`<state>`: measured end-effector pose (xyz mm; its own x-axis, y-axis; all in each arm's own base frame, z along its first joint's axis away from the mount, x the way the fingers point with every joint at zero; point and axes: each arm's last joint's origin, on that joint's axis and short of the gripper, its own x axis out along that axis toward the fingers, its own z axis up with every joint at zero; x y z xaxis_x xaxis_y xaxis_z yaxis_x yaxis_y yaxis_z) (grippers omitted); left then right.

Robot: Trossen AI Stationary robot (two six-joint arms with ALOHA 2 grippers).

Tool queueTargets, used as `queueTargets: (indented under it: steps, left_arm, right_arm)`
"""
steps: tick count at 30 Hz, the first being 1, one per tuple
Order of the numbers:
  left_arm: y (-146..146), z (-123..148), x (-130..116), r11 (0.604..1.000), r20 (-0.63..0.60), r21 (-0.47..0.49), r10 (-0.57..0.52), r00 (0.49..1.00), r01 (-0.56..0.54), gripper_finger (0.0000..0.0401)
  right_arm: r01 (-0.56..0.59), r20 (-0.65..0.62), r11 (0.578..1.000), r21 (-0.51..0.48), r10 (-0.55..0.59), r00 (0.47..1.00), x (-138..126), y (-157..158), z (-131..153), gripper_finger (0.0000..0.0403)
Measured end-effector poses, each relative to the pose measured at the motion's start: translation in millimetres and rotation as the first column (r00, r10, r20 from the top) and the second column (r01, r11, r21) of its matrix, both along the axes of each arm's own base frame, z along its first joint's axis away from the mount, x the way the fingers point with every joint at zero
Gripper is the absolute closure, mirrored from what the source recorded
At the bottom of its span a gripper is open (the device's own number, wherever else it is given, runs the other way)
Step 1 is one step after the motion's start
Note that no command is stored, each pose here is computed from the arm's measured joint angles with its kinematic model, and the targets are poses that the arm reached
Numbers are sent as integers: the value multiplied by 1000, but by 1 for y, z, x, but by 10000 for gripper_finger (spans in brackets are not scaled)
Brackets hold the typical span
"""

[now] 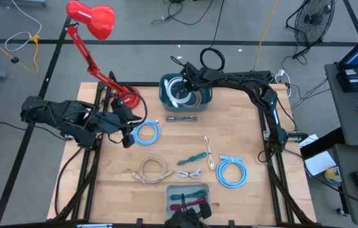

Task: Pick & Place USB Port
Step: Put the white hdmi cable into the green bin

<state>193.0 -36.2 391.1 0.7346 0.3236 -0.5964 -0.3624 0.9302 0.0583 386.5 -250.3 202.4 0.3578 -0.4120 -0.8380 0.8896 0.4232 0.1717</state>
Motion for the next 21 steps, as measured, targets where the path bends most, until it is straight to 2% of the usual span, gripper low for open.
queueTargets:
  steps: [7, 11, 21]
  left_arm:
    - [0, 0, 0, 1000, 3, -6, 5, 1000, -5, 325]
    - [0, 0, 0, 1000, 3, -6, 5, 1000, -5, 325]
    - [0, 0, 0, 1000, 8, -17, 14, 1000, -14, 325]
  right_arm:
    - [2, -18, 998, 64, -1, 1000, -3, 14, -27, 374]
    - [-14, -30, 997, 70, 16, 999, -2, 21, -32, 366]
    - [6, -23, 997, 80, -4, 1000, 0, 24, -32, 287]
